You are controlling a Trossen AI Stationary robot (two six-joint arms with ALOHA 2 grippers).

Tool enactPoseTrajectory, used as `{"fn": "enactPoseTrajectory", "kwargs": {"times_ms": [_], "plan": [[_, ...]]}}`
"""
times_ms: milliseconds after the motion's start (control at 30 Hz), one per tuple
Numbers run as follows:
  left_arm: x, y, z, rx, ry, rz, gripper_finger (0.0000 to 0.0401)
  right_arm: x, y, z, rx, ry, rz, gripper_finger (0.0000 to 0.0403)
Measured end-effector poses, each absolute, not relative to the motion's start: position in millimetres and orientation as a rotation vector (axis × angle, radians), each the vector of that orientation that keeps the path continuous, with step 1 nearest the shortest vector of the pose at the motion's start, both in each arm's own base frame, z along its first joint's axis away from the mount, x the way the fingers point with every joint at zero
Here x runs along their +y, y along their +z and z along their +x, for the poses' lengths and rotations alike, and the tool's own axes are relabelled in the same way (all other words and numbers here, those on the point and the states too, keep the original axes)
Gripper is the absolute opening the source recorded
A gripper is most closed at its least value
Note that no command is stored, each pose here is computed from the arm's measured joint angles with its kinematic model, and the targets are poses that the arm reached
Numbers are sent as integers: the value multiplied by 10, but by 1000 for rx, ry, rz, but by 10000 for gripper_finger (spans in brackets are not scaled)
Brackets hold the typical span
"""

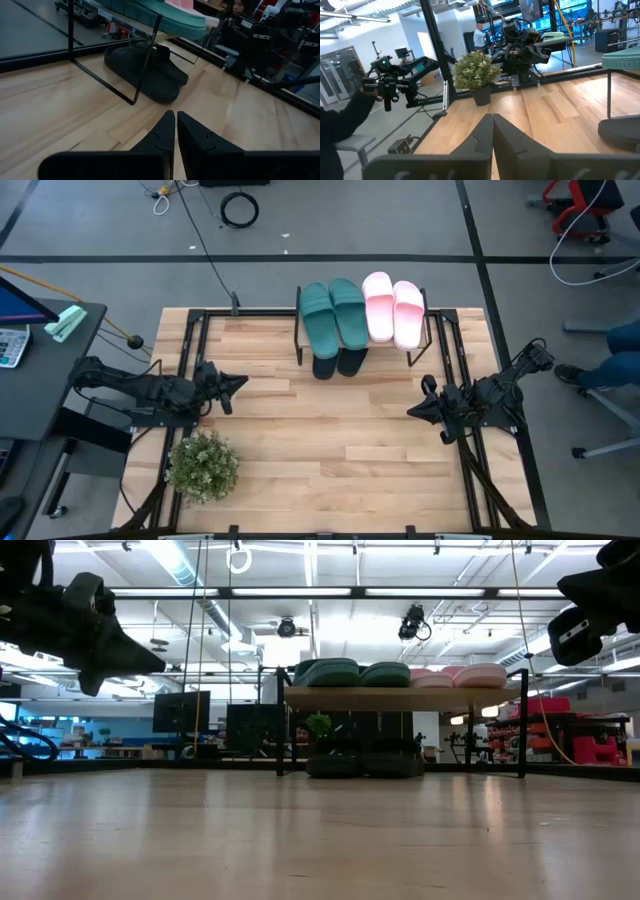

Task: Pick and place slides into the shelf
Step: Return to Home Position

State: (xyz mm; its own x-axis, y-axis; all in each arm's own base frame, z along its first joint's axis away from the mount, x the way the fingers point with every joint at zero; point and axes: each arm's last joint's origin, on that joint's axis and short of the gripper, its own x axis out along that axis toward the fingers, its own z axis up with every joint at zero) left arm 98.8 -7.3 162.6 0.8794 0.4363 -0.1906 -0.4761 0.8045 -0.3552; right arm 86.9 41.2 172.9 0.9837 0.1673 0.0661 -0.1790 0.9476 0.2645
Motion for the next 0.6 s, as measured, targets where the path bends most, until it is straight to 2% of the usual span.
{"fn": "enactPoseTrajectory", "kwargs": {"times_ms": [267, 600], "plan": [[-74, 1632, 992, 88, 486, -414, 36, 412, 1727, 870, -42, 176, 272, 14], [-74, 1634, 993, 86, 485, -416, 24, 412, 1727, 870, -42, 176, 272, 14]]}}
